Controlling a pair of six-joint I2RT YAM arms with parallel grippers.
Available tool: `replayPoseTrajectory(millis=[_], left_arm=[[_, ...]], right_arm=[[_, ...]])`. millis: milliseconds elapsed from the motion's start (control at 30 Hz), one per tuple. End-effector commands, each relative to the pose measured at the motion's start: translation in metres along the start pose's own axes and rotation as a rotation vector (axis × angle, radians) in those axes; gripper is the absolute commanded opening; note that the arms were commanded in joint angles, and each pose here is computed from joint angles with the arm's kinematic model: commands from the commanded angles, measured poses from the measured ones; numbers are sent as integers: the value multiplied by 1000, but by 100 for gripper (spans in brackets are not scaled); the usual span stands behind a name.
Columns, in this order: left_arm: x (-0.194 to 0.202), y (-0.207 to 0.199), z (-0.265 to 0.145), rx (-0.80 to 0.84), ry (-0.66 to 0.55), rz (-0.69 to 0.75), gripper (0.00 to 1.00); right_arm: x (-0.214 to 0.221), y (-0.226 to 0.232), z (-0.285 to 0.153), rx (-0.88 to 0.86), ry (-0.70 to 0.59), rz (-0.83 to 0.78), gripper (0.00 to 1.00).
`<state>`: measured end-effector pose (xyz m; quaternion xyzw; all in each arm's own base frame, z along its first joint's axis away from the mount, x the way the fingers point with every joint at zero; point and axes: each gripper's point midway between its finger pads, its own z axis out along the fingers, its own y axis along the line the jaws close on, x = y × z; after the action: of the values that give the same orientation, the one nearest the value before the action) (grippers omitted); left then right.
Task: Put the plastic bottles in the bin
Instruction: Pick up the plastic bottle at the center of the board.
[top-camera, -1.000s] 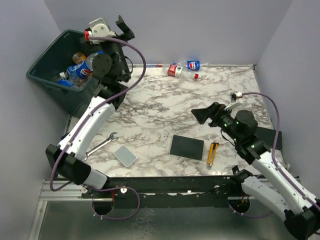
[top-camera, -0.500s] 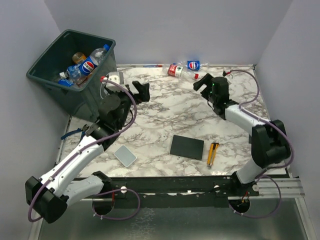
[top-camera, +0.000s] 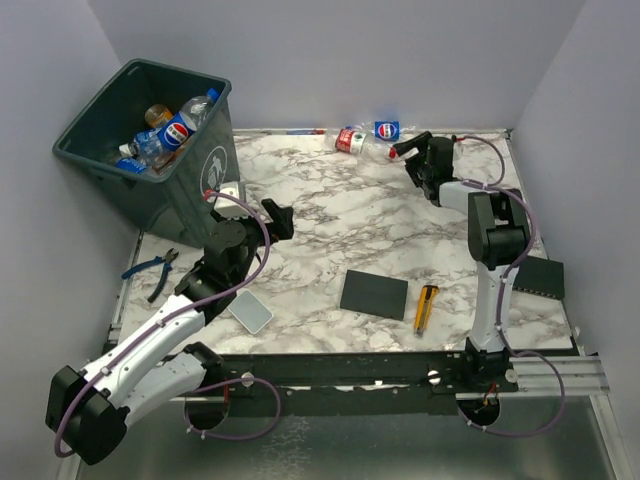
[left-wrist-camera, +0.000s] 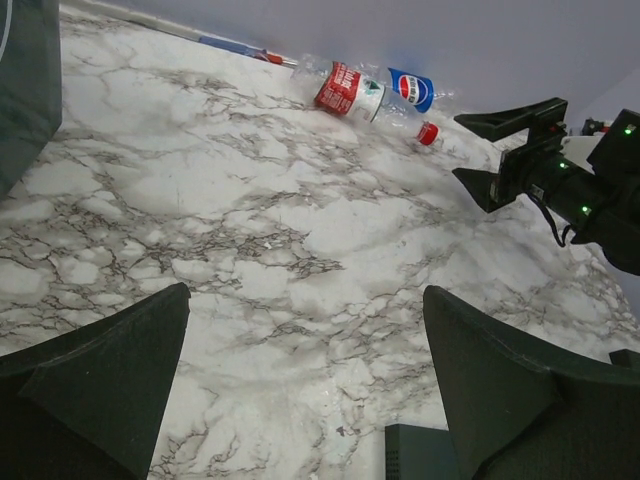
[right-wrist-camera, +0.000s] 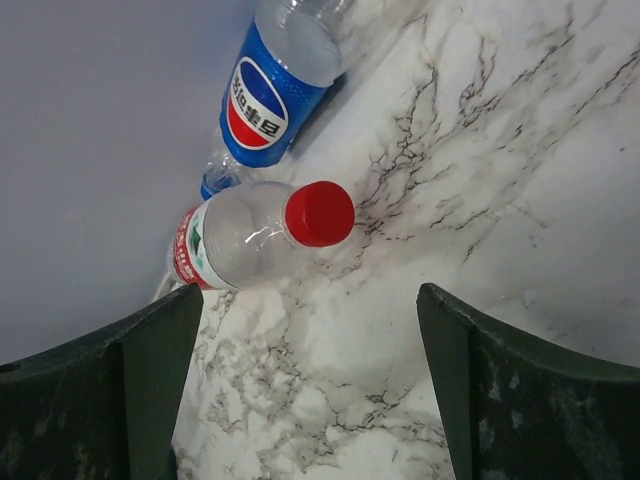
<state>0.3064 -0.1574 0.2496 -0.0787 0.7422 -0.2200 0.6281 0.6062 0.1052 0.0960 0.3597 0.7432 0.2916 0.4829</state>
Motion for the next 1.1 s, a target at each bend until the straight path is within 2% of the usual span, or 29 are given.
replayPoseTrajectory(millis=[0, 300, 467, 800, 1067], left_arm=[[-2, 0, 4, -4, -33, -31, 99], [1, 3, 10, -20, -35, 7, 99], [4, 5, 14, -30, -26, 34, 99], [4, 5, 16, -33, -25, 46, 99], [-11, 0, 6, -10, -63, 19, 99]], right_arm=[[21, 6, 27, -74, 53, 181, 90], [33, -6, 57, -100, 54, 306, 82], [41, -7, 70, -117, 78, 317, 70], [44, -7, 65, -168, 69, 347, 29], [21, 43, 18, -334, 51, 316, 1]])
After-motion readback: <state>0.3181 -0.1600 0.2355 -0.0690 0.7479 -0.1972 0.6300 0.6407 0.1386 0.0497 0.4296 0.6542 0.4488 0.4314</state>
